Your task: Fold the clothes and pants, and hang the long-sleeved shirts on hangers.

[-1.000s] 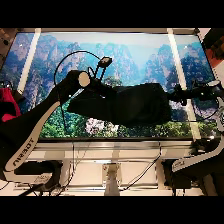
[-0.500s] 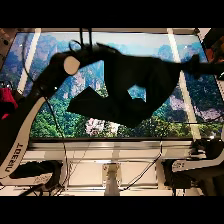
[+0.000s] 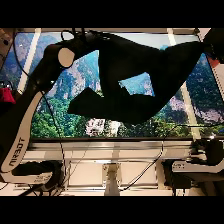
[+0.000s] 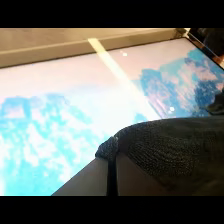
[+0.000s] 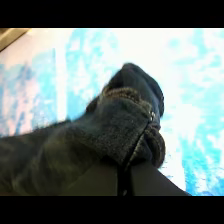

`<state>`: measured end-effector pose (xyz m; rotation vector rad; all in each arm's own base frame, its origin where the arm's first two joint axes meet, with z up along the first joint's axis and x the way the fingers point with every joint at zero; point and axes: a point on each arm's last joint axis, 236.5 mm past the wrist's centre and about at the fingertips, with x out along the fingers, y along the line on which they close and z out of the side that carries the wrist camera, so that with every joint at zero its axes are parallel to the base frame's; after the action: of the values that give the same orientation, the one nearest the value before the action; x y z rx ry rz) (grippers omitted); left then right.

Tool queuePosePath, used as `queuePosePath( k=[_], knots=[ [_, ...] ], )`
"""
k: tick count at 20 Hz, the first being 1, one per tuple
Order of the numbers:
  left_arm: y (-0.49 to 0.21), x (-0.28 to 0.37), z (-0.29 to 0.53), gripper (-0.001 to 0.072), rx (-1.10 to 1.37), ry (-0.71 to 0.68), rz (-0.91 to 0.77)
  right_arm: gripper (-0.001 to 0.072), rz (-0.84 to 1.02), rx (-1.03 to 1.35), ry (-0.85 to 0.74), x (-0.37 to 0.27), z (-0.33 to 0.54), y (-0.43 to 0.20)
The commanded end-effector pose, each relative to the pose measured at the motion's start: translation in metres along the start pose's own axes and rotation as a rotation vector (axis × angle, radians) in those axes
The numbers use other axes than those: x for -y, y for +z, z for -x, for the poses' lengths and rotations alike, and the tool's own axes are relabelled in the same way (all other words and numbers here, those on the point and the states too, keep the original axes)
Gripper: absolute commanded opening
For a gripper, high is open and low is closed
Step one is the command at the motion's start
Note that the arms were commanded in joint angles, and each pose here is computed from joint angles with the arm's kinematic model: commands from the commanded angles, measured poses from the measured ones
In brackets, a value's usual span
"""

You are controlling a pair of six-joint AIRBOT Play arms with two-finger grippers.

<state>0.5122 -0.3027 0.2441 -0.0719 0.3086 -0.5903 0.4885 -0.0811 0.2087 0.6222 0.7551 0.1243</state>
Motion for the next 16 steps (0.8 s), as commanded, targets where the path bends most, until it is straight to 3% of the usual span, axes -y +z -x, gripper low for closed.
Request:
queuePosePath(
  k=[1, 5, 8, 10, 13, 16],
  knots=[
    [-0.021, 0.011, -0.02, 0.0022, -0.027, -0.039, 0.075, 0.0025, -0.047, 0.01, -0.05, 0.012, -0.001, 0.004],
    [-0.009, 0.025, -0.042, 0.0022, 0.097, -0.069, 0.2, 0.0025, -0.059, 0.207, -0.059, 0.02, -0.001, 0.051],
    [0.02, 0.032, -0.042, 0.0022, 0.247, -0.058, 0.201, 0.0025, -0.068, 0.408, -0.06, 0.021, 0.013, 0.096],
    [0.016, 0.035, -0.048, 0.0021, 0.24, -0.063, 0.201, 0.0027, -0.055, 0.413, -0.086, 0.028, 0.013, 0.097],
    [-0.07, 0.047, -0.076, 0.0022, -0.041, -0.101, 0.189, 0.0026, -0.031, 0.168, -0.205, 0.063, -0.011, 0.044],
    [-0.223, 0.05, -0.076, 0.0021, -0.547, -0.132, 0.097, 0.0025, -0.124, -0.395, -0.335, 0.119, -0.031, -0.095]
  ],
)
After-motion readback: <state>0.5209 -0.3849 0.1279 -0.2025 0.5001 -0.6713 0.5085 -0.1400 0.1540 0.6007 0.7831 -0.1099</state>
